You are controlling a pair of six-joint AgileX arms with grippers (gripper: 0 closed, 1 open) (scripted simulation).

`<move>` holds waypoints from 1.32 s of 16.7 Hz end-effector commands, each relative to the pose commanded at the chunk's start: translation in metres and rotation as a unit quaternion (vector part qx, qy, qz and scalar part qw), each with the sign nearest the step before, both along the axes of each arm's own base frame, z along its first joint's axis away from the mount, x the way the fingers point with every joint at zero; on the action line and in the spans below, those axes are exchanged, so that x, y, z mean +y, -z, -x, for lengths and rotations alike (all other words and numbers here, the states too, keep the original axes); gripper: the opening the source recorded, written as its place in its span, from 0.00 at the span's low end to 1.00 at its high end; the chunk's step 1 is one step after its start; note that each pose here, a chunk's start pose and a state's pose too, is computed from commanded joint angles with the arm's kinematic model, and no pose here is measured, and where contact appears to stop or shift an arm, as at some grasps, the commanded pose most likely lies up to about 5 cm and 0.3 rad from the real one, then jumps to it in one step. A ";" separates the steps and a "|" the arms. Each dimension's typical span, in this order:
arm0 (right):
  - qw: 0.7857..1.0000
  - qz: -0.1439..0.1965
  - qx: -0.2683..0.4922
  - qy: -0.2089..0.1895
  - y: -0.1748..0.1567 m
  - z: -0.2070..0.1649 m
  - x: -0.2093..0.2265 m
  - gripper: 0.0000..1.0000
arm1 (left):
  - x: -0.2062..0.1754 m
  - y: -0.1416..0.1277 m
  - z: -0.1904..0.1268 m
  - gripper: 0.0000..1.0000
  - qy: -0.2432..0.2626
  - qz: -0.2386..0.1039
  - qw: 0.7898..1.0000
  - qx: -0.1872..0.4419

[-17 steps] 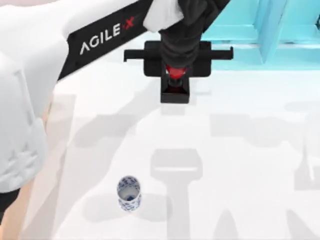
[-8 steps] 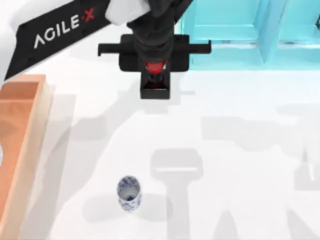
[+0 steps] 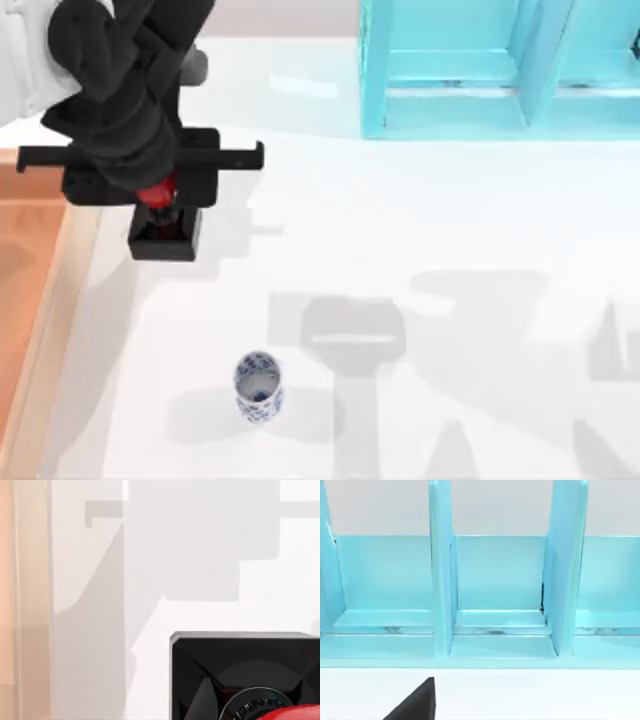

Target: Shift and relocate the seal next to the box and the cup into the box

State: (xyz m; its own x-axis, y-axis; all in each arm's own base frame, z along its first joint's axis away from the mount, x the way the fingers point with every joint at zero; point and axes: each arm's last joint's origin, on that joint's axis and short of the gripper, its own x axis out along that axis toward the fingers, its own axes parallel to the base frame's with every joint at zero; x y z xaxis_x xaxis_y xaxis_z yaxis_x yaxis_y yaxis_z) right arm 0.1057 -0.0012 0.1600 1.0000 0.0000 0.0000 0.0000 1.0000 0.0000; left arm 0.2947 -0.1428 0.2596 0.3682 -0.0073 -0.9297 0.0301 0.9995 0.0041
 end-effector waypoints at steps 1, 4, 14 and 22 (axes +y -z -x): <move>1.000 0.000 0.000 0.000 0.000 0.000 0.000 1.00 | 0.010 0.000 0.007 0.00 0.000 0.002 1.000 -0.003; 1.000 0.000 0.000 0.000 0.000 0.000 0.000 1.00 | 0.026 0.000 0.018 0.00 0.000 0.005 1.000 -0.010; 1.000 0.000 0.000 0.000 0.000 0.000 0.000 1.00 | 0.025 0.033 0.008 0.00 0.001 0.006 1.000 -0.012; 1.000 0.000 0.000 0.000 0.000 0.000 0.000 1.00 | 0.026 0.063 0.002 0.00 0.000 0.006 1.000 -0.010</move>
State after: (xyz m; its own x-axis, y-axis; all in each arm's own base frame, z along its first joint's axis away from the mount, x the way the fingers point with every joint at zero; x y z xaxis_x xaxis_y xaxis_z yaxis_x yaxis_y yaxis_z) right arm 0.1057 -0.0012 0.1600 1.0000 0.0000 0.0000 0.0000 1.0000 0.0000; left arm 0.2924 -0.1166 0.1964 0.3866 -0.0174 -0.9221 0.0294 0.9995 -0.0066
